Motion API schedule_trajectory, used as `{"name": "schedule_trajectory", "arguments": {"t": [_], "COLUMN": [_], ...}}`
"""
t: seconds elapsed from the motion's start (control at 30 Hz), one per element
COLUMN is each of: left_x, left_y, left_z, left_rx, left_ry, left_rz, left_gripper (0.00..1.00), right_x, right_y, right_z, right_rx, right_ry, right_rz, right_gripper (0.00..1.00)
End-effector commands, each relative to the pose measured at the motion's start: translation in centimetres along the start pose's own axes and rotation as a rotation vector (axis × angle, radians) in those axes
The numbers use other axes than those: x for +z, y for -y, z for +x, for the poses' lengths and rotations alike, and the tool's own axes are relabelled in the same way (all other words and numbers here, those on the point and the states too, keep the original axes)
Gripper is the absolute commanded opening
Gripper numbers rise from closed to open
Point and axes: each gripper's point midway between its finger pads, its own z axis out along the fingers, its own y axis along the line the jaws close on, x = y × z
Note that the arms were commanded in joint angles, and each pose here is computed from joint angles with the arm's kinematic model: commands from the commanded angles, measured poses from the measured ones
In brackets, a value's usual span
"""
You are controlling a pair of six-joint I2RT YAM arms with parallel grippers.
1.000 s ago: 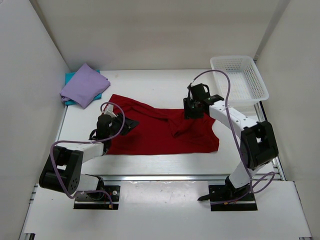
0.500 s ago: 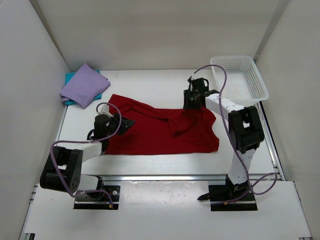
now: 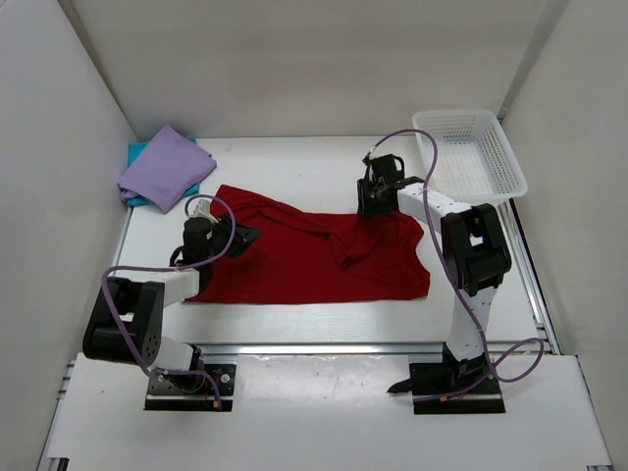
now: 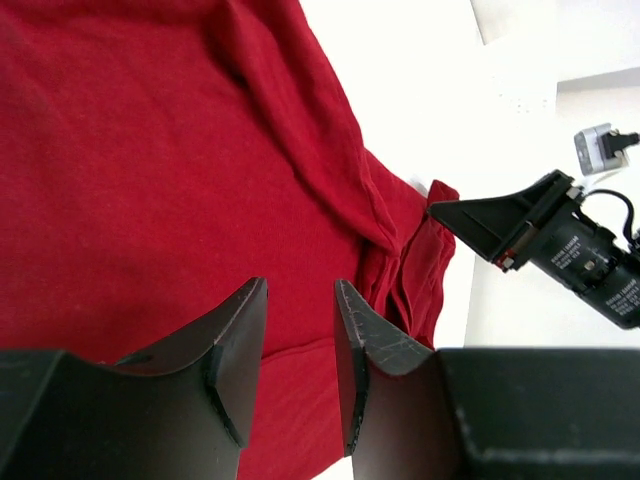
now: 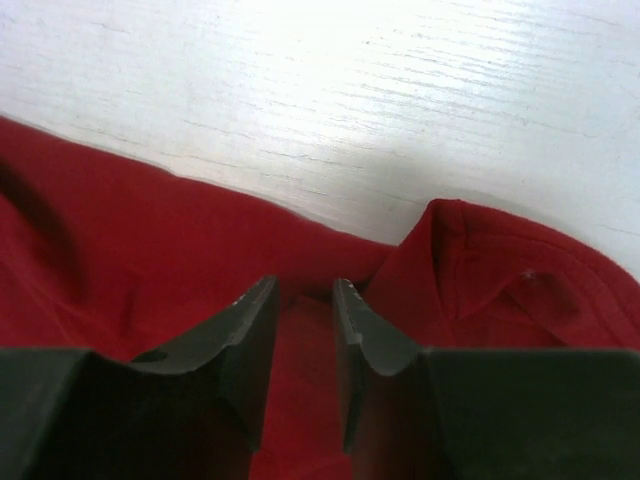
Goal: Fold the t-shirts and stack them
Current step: Grap the side of the flattened tshirt furthest away from the robot with both arms
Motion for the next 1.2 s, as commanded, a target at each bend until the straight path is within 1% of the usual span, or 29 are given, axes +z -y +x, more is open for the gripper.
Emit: {"name": "schedule_trajectory", "arguments": {"t": [0.0,0.03,0.1,0.13,0.17,0.23,0.3,0.33,0.47,0.5,0.53,0.57,0.7,0.73,0.87,0.97,1.0,1.07,1.1,1.13,1.17], "left_x": [0.3,0.4,0.4,0.4,0.5,0.5,0.5,0.5,0.5,0.5,0.6,0.6,0.7,0.8,1.3,2.1,2.6,3.4,3.6,4.2,4.3], "left_y": [1.0,0.8,0.8,0.6,0.8,0.8,0.5,0.6,0.7,0.6,0.4,0.5,0.6,0.5,0.2,-0.8,-0.6,-1.3,-1.6,-1.8,-2.6], "left_z": [-1.6,-1.7,-1.4,-1.3,-1.3,-1.2,-1.3,-1.5,-1.6,-1.6,-1.5,-1.4,-2.2,-2.5,-5.3,-8.6,-9.3,-10.5,-12.6,-13.1,-14.0], "left_rx": [0.004,0.008,0.003,0.001,0.002,0.007,-0.002,0.002,0.0,-0.002,0.004,-0.003,-0.007,-0.009,-0.021,-0.019,-0.02,0.0,0.016,0.02,0.046], "left_ry": [0.037,0.04,0.034,0.031,0.03,0.028,0.033,0.038,0.041,0.042,0.037,0.032,0.054,0.062,0.116,0.179,0.179,0.185,0.219,0.206,0.228], "left_rz": [0.024,0.017,0.019,0.014,0.021,0.02,0.014,0.016,0.018,0.017,0.01,0.015,0.009,0.003,-0.023,-0.084,-0.089,-0.133,-0.154,-0.176,-0.215], "left_gripper": [0.44,0.43,0.43,0.43,0.43,0.43,0.42,0.43,0.43,0.43,0.43,0.43,0.43,0.43,0.43,0.43,0.43,0.42,0.42,0.42,0.42], "right_x": [-0.8,-0.8,-0.3,-0.2,0.2,0.4,0.6,0.5,0.3,0.5,0.4,0.5,-0.2,-1.1,-4.3,-6.0,-6.7,-7.4,-7.5,-7.9,-7.9], "right_y": [-0.8,-0.7,-0.8,-0.5,-0.5,-0.9,-0.4,-0.6,-0.4,-0.3,-0.3,-0.7,0.0,-0.4,-0.7,-0.4,-0.5,-0.3,-0.3,0.2,0.0], "right_z": [-2.1,-2.2,-1.8,-1.9,-0.9,-1.1,-0.9,-1.0,-1.2,-1.2,-0.9,-1.0,-1.6,-2.5,-5.6,-7.3,-7.8,-8.7,-8.8,-9.4,-9.8], "right_rx": [-0.009,-0.009,-0.013,-0.006,-0.003,-0.012,-0.003,0.003,-0.001,-0.001,0.01,-0.001,0.029,0.033,0.064,0.087,0.087,0.091,0.095,0.104,0.104], "right_ry": [0.057,0.056,0.044,0.045,0.016,0.023,0.014,0.019,0.033,0.03,0.022,0.024,0.042,0.076,0.187,0.235,0.25,0.279,0.282,0.297,0.309], "right_rz": [-0.005,-0.002,-0.017,-0.012,-0.008,-0.009,0.003,0.0,0.01,0.014,0.01,0.003,0.014,0.004,-0.038,-0.064,-0.072,-0.073,-0.079,-0.077,-0.088], "right_gripper": [0.28,0.36,0.39,0.37,0.35,0.24,0.18,0.14,0.1,0.02,0.0,0.0,0.0,0.0,0.0,0.0,0.0,0.0,0.0,0.01,0.0]}}
